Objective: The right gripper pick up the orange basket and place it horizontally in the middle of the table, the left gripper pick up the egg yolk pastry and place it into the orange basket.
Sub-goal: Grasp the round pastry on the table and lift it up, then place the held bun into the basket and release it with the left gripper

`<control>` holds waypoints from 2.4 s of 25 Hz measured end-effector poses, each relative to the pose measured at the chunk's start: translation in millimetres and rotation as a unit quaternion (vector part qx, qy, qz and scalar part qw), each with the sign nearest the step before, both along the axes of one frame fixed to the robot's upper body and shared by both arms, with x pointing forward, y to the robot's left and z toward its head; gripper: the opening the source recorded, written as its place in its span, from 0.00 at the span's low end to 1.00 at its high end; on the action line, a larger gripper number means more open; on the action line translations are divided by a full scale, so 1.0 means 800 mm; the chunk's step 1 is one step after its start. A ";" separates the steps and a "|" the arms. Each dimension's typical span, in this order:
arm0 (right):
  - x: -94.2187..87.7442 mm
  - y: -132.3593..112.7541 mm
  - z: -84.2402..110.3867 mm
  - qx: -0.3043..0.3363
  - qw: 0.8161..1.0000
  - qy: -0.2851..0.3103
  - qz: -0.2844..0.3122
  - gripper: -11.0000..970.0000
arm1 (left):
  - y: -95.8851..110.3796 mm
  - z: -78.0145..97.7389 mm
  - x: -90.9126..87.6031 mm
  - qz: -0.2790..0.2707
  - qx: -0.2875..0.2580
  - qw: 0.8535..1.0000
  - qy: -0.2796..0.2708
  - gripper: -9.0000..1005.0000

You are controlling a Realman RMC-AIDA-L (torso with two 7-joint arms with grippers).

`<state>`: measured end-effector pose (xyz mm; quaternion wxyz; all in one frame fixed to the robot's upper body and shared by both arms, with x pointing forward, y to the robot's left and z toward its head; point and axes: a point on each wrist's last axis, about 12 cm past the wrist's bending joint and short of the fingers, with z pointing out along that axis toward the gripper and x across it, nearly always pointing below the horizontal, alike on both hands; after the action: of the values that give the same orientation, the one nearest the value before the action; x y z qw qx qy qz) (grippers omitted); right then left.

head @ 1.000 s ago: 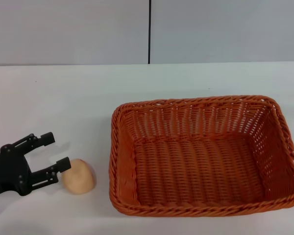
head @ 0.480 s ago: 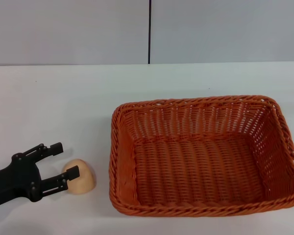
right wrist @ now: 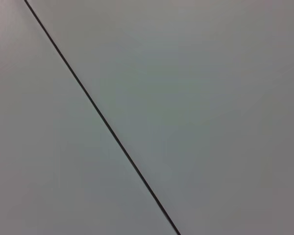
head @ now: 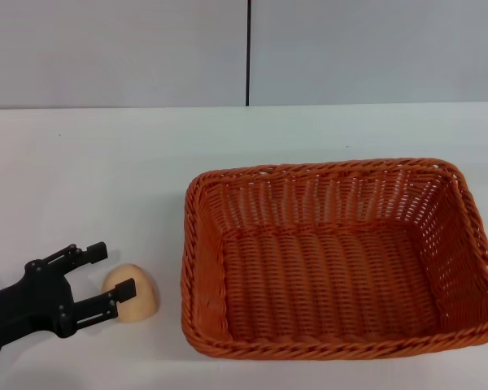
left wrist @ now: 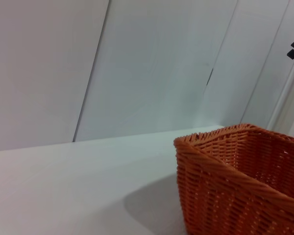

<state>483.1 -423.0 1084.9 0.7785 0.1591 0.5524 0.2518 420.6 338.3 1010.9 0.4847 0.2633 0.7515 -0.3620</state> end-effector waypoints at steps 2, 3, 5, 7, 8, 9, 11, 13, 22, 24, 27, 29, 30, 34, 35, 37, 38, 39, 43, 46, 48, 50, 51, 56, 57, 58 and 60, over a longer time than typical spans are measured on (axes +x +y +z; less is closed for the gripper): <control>0.001 0.000 0.000 0.000 1.000 0.001 0.000 0.43 | 0.000 -0.001 -0.001 0.001 0.000 1.000 0.002 0.83; 0.001 0.000 0.000 0.000 1.000 0.001 0.000 0.43 | 0.000 -0.001 -0.002 0.001 0.000 1.000 0.003 0.83; 0.001 0.000 0.000 0.001 1.000 0.001 -0.001 0.43 | 0.000 -0.003 -0.004 -0.001 0.002 1.000 0.007 0.82; 0.002 0.001 0.000 0.002 1.000 0.001 0.000 0.43 | 0.000 -0.004 -0.006 -0.003 0.004 1.000 0.010 0.82; 0.002 0.001 0.000 0.002 1.000 0.001 0.000 0.43 | 0.000 -0.006 -0.007 -0.006 0.007 1.000 0.014 0.82; 0.002 0.001 0.000 0.002 1.000 0.002 0.000 0.43 | 0.000 -0.006 -0.008 -0.006 0.009 1.000 0.015 0.82; 0.003 0.002 -0.001 0.002 1.000 0.002 0.002 0.43 | 0.000 -0.007 -0.007 -0.005 0.010 1.000 0.016 0.82; 0.003 0.003 -0.001 0.003 1.000 0.003 0.003 0.43 | 0.000 -0.007 -0.007 -0.004 0.011 1.000 0.017 0.82; 0.000 0.004 -0.004 0.003 1.000 0.006 0.003 0.43 | -0.001 -0.008 -0.008 -0.003 0.008 1.000 0.025 0.67; 0.000 0.004 -0.004 0.003 1.000 0.006 0.003 0.43 | -0.001 -0.008 -0.007 -0.002 0.007 1.000 0.025 0.63; 0.000 0.004 -0.004 0.003 1.000 0.007 0.003 0.43 | 0.000 -0.007 -0.005 -0.002 0.009 1.000 0.020 0.56; -0.001 0.004 -0.004 0.003 1.000 0.007 0.003 0.43 | 0.000 -0.007 -0.005 -0.003 0.009 1.000 0.019 0.52; -0.001 0.004 -0.004 0.003 1.000 0.007 0.002 0.43 | 0.000 -0.006 -0.005 -0.003 0.009 1.000 0.019 0.50; -0.002 0.002 -0.005 0.004 1.000 0.007 -0.001 0.43 | -0.001 -0.006 -0.002 -0.005 0.010 1.000 0.017 0.32; -0.002 0.002 -0.004 0.004 1.000 0.007 -0.002 0.43 | -0.002 -0.005 -0.002 -0.006 0.010 1.000 0.017 0.27; -0.003 0.001 -0.004 0.003 1.000 0.008 -0.003 0.43 | -0.003 -0.005 0.000 -0.009 0.010 1.000 0.015 0.19; -0.003 0.001 -0.004 0.003 1.000 0.008 -0.003 0.43 | -0.003 -0.005 0.000 -0.009 0.010 1.000 0.015 0.16; -0.003 0.001 -0.004 0.003 1.000 0.008 -0.003 0.43 | -0.003 -0.005 0.000 -0.010 0.010 1.000 0.015 0.14; -0.002 0.001 -0.005 0.003 1.000 0.010 -0.002 0.43 | -0.003 -0.004 0.001 -0.008 0.007 1.000 0.014 0.05; -0.002 0.001 -0.005 0.003 1.000 0.011 -0.003 0.43 | 0.002 0.002 0.003 0.003 -0.006 1.000 0.005 0.04; -0.002 0.001 -0.005 0.003 1.000 0.011 -0.002 0.43 | 0.011 0.012 0.006 0.020 -0.024 0.999 -0.008 0.04; -0.002 0.001 -0.005 0.003 1.000 0.011 -0.001 0.43 | 0.020 0.020 0.007 0.036 -0.037 0.998 -0.021 0.04; -0.002 0.002 -0.006 0.004 1.000 0.012 -0.001 0.43 | 0.025 0.025 0.009 0.047 -0.045 0.997 -0.031 0.04; -0.002 0.006 -0.010 0.012 1.000 0.015 0.001 0.43 | 0.031 0.046 0.022 0.092 -0.087 0.988 -0.088 0.04; -0.002 0.008 -0.012 0.017 1.000 0.016 0.002 0.43 | 0.022 0.053 0.034 0.098 -0.110 0.983 -0.106 0.04; -0.002 0.008 -0.012 0.017 1.000 0.016 0.002 0.43 | 0.022 0.053 0.034 0.098 -0.110 0.983 -0.106 0.04; -0.001 0.010 -0.012 0.020 1.000 0.016 0.004 0.43 | 0.005 0.061 0.052 0.087 -0.132 0.980 -0.122 0.04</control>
<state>482.3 -415.2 1075.0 0.7652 0.1767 0.5602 0.2634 462.0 342.7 1059.7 0.6329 0.1731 0.6520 -0.3799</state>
